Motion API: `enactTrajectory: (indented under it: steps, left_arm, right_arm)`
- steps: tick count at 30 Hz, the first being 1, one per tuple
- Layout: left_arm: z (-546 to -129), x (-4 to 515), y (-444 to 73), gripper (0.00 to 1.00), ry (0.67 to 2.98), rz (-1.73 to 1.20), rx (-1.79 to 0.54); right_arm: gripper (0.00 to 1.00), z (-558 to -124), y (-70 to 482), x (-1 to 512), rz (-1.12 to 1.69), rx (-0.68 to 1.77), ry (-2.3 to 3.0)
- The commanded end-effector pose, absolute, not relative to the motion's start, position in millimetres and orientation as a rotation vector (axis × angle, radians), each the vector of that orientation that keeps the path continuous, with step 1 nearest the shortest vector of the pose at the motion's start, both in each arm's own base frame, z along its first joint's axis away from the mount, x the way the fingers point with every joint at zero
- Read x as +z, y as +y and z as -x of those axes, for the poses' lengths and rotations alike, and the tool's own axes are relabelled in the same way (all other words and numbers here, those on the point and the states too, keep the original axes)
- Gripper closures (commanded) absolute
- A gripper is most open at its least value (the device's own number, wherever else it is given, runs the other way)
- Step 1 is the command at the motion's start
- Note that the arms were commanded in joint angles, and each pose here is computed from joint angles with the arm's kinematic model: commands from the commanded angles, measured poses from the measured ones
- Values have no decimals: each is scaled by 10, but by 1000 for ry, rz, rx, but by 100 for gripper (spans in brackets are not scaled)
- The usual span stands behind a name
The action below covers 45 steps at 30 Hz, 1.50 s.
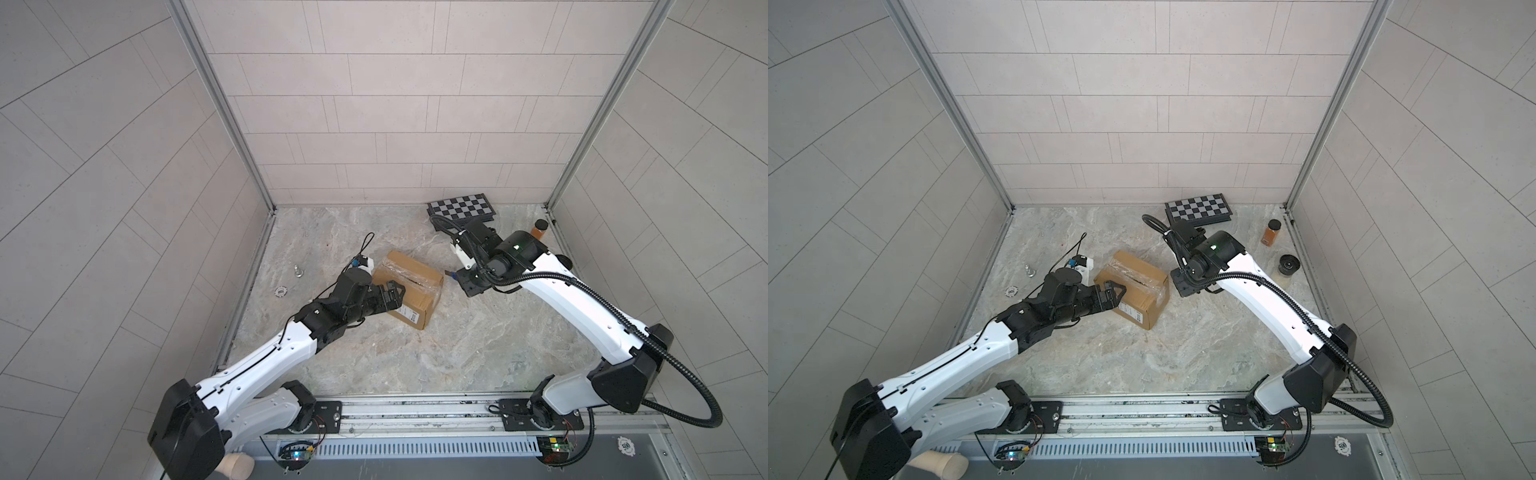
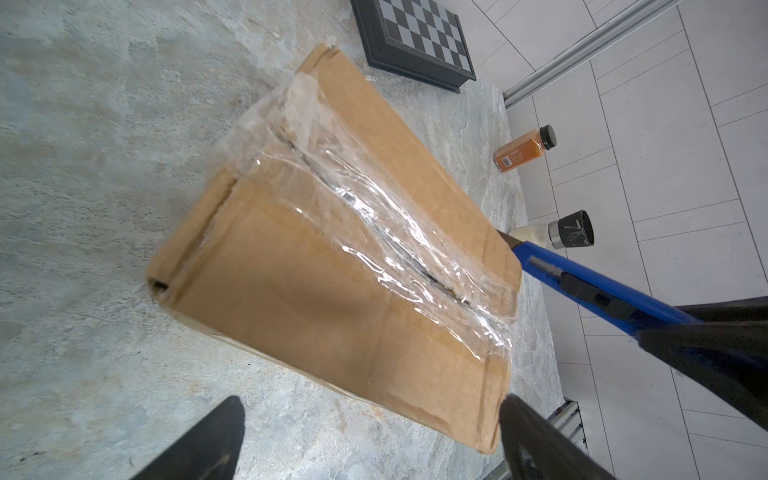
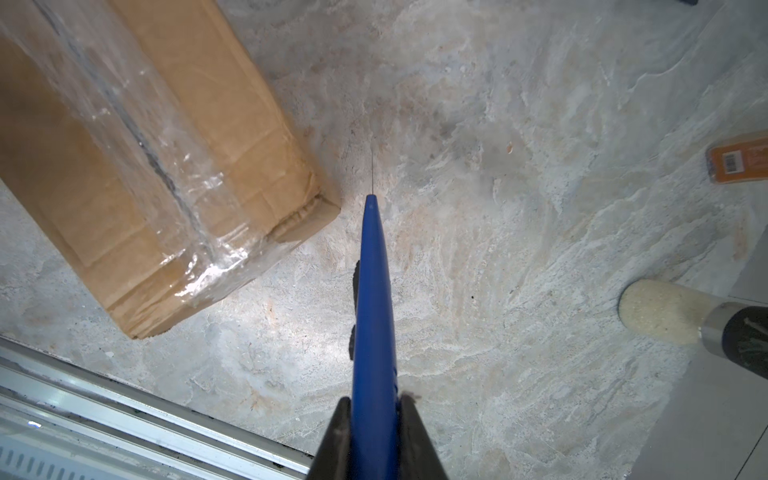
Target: Unpack the express box
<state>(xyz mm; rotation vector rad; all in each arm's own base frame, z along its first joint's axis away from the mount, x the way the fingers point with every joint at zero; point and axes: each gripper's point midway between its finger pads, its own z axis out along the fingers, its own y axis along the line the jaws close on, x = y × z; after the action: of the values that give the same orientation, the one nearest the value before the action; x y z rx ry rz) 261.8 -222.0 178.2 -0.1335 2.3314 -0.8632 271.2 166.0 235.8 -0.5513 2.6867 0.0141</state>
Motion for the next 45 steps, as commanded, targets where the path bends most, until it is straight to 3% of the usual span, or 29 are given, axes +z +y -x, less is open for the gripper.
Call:
enactTrajectory:
  steps: [1, 8, 14, 21, 27, 45]
  left_arm:
    - [-2637, 1801, -2218, 1, 2328, 130, -843]
    - [-2621, 1769, -2192, 1, 2329, 140, -838]
    - [-2627, 1688, -2229, 2, 2357, 133, -836]
    - [-2602, 1562, -2204, 3, 2402, 138, -800]
    - [-2563, 1260, -2138, 4, 2490, 165, -704]
    - [-2509, 903, -1975, 5, 2603, 189, -528]
  right_arm:
    - [100, -2821, 1730, 2494, 597, 20, 2616]
    - [100, -2586, 2009, 2434, 801, 74, 2623]
    - [100, -2384, 1884, 2400, 729, 31, 2684]
    - [100, -2437, 1700, 2882, 663, -41, 2570]
    - [100, -2224, 1915, 3215, 873, -85, 2468]
    - [100, -1864, 2208, 2968, 1200, -145, 2492]
